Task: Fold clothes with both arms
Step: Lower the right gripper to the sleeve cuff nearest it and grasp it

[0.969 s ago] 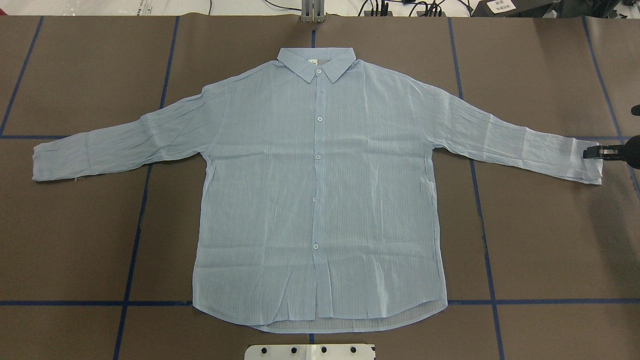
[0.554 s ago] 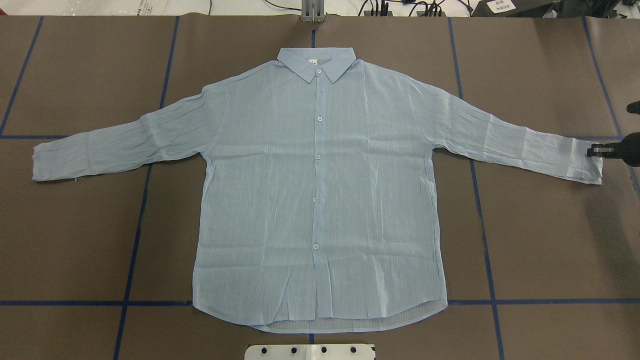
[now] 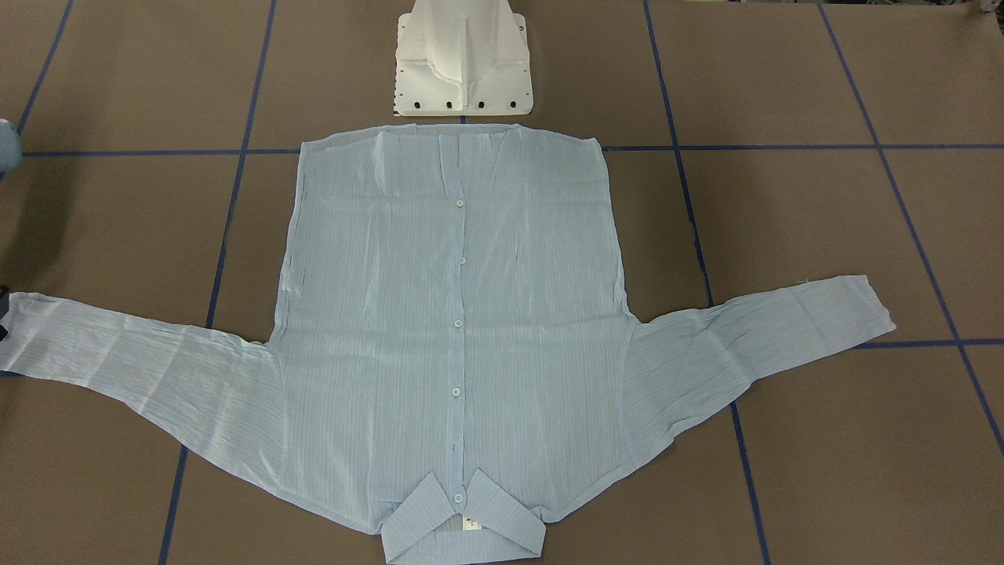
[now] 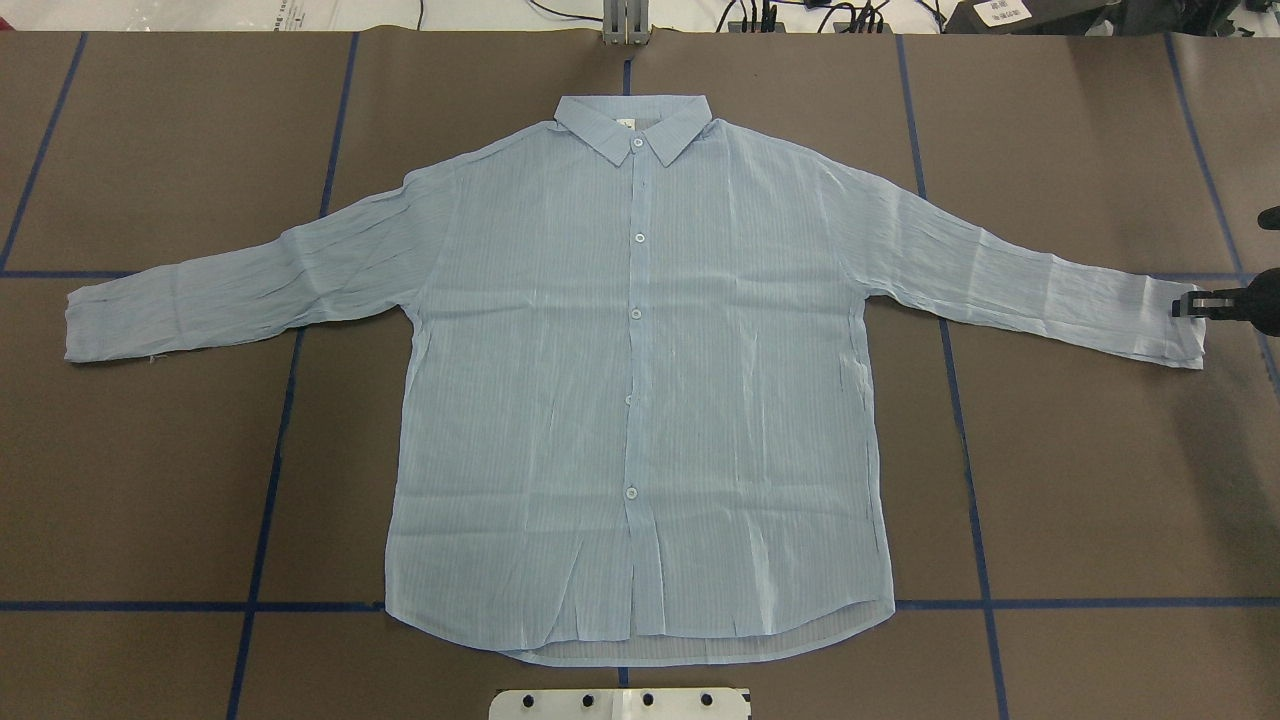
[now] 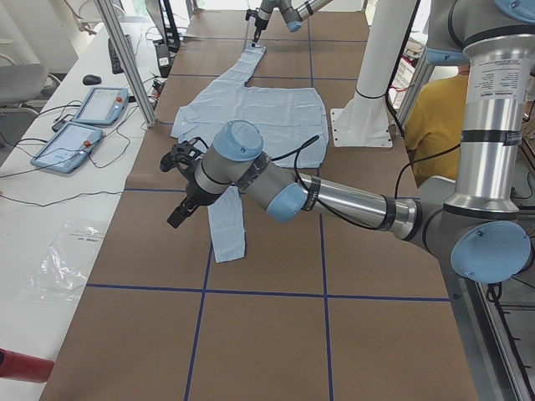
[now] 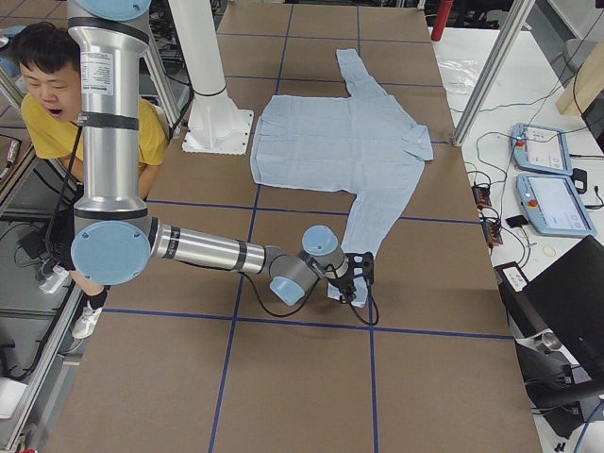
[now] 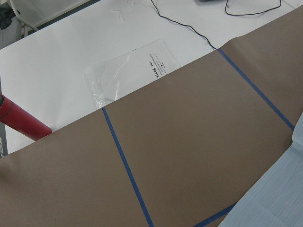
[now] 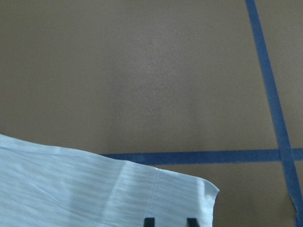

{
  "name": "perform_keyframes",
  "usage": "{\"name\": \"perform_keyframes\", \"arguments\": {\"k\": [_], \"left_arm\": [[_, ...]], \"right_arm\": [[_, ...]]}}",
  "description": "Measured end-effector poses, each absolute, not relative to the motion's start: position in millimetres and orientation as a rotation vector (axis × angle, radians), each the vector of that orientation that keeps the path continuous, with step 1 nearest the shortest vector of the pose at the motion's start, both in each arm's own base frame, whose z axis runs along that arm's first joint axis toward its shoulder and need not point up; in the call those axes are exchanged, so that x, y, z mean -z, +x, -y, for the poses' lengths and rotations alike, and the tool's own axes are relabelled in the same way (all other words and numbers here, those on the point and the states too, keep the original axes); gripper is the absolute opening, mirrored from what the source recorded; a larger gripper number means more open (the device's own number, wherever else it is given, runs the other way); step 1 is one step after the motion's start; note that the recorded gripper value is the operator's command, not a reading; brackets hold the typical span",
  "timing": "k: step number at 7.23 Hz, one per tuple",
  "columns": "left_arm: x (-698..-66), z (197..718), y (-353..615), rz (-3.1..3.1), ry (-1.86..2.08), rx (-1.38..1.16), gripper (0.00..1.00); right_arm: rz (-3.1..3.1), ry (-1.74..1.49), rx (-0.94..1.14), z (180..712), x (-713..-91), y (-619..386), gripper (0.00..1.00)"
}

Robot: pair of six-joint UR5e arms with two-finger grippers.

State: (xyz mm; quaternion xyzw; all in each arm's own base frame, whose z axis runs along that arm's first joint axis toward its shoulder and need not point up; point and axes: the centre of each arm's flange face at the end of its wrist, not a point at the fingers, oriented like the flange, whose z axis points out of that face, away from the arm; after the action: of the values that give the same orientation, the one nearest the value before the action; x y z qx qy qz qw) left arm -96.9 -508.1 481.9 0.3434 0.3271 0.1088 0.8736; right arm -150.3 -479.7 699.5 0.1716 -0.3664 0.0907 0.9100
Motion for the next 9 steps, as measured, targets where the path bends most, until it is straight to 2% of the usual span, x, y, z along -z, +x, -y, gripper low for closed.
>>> {"name": "perform_keyframes", "arguments": {"k": [2, 3, 4, 5, 9], "left_arm": [[-482.2, 507.9, -96.9, -0.683, 0.717, -0.227, 1.00], [-482.2, 507.9, -96.8, -0.684, 0.717, -0.227, 1.00], [-482.2, 507.9, -96.9, -0.684, 0.717, -0.226, 1.00], [-482.2, 507.9, -96.9, -0.684, 0.716, -0.226, 1.00], [-481.9, 507.8, -96.9, -0.683, 0.717, -0.228, 1.00]], "right_arm": [[0.744, 0.358, -0.191, 479.2, -701.8, -148.9, 0.54], [0.733, 0.363, -0.196, 479.6, -704.0, -148.4, 0.49], [0.720, 0.366, -0.202, 480.1, -707.8, -147.7, 0.32], [0.712, 0.365, -0.208, 480.3, -711.7, -147.3, 0.01], [0.725, 0.371, -0.215, 484.8, -704.6, -150.0, 0.00]]}}
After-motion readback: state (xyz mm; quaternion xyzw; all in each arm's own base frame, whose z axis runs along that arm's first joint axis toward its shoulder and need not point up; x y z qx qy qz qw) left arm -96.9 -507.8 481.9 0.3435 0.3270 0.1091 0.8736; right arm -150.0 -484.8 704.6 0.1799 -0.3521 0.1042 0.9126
